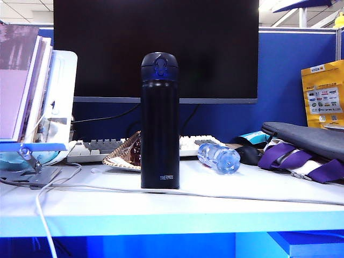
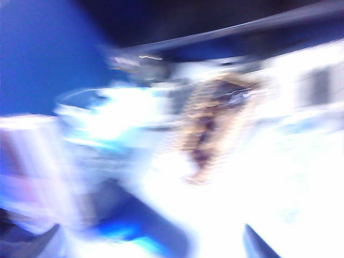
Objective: Pick up the mineral water bottle and place it vertically to the right of the black thermos cup.
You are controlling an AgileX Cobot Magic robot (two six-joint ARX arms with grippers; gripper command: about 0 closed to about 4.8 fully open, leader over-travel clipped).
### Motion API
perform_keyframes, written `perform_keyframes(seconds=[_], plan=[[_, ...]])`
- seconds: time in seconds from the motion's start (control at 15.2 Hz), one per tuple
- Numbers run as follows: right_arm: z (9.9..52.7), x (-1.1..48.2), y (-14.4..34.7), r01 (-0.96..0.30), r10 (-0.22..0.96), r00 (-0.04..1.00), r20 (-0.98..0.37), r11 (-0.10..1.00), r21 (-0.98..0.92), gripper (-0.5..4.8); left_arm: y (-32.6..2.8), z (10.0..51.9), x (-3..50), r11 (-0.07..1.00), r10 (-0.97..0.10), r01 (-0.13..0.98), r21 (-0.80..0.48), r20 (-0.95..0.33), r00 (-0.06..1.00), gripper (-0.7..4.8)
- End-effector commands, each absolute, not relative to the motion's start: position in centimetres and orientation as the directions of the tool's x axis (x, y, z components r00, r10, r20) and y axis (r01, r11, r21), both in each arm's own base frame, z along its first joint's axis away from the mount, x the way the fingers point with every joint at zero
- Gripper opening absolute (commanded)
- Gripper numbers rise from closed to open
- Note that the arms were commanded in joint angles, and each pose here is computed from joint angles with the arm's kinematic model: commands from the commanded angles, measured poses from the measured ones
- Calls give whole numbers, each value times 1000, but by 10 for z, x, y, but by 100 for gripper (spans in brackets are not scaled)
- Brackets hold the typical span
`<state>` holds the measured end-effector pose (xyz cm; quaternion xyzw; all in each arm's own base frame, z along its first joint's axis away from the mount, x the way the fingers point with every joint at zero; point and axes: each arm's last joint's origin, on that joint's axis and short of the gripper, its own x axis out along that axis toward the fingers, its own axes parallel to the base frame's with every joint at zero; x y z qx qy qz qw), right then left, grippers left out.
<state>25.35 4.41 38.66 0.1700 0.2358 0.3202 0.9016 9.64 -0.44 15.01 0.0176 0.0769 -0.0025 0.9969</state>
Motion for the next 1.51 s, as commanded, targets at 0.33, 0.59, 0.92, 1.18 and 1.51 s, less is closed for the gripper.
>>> perform_keyframes(seconds=[0.33,0.59,0.92,1.18,1.51], plan=[[420,314,82,-410,338,790,-512,911,-32,479,-4,149,96,999,3,2,36,-162,987,-5],[401,346,110,-367,240,832,-499,914,-172,479,-4,149,96,999,3,2,36,-162,987,-5],[367,387,141,-394,283,852,-441,901,-182,479,-4,149,96,999,3,3,36,-162,987,-5],[308,420,158,-420,272,799,-536,890,-175,479,-4,149,96,999,3,2,36,-162,987,-5],[248,452,168,-385,197,795,-573,895,-225,479,-4,149,96,999,3,3,36,-162,987,-5]])
